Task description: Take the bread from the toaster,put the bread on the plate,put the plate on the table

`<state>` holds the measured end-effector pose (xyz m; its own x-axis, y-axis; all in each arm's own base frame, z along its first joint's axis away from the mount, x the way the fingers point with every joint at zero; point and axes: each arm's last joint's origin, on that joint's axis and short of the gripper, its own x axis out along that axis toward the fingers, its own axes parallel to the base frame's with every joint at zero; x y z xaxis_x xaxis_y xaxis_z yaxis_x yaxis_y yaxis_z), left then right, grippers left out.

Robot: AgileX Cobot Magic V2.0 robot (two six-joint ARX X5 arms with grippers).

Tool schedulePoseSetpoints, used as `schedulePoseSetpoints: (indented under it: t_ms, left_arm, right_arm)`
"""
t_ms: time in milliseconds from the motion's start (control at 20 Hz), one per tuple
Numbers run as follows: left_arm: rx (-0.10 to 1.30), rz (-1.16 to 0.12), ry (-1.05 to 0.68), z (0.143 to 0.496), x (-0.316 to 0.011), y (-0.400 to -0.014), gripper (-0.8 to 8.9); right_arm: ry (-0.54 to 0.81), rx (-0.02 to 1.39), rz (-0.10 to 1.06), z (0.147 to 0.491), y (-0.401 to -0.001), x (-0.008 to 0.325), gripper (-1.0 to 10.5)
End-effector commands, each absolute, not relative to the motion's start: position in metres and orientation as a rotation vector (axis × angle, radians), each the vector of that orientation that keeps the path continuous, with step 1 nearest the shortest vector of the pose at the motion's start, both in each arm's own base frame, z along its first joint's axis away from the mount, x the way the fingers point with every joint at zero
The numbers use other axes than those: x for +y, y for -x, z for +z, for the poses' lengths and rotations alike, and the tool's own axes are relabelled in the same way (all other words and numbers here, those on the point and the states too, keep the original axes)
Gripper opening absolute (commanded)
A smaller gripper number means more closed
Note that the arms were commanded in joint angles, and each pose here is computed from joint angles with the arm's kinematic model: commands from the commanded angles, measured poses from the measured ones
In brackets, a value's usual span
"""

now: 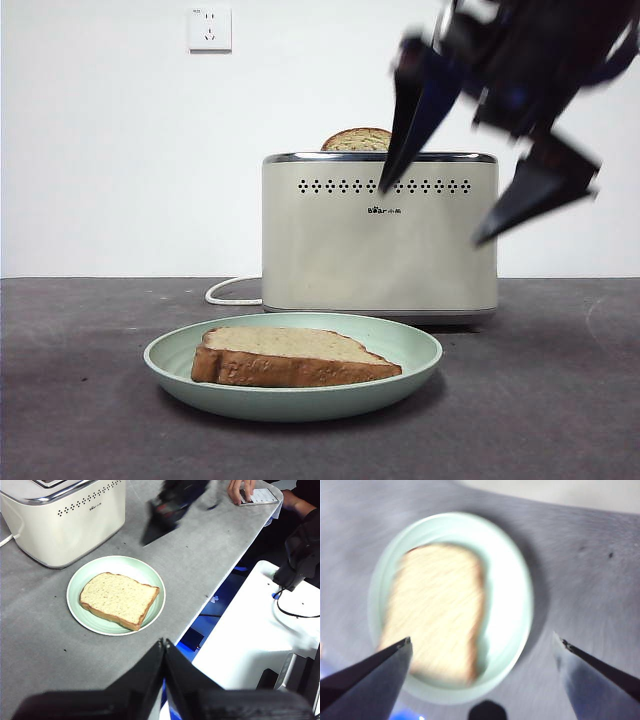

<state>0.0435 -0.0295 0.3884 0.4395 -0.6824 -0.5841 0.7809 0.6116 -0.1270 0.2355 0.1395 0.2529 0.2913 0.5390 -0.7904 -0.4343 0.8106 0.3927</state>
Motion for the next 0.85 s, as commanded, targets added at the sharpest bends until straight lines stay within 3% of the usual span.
schedulePoseSetpoints:
  t_ms: [50,250,500,850]
  left_arm:
    - [0.692,-0.924,-0.159,0.385,-0.029,-0.040,-0.08]
    - [0.692,-0.924,-0.159,0.385,-0.029,-0.040,-0.08]
    - [0.694,-0.922,-0.156,0.385,-0.029,-0.040,-0.08]
    - [0.697,-0.919,-0.149,0.385,-0.029,-0.040,-0.08]
  right_arm:
    - [-0.032,1.037,0.729,0.278,-0.207,0.133,4.7]
    - [-0.004,0.956,0.811,0.314,-0.153,0.115,4.4]
    - [0.022,0.895,0.885,0.333,-0.107,0.095,-0.2]
    - [0.033,0.904,0.892,0.334,-0.098,0.089,-0.1]
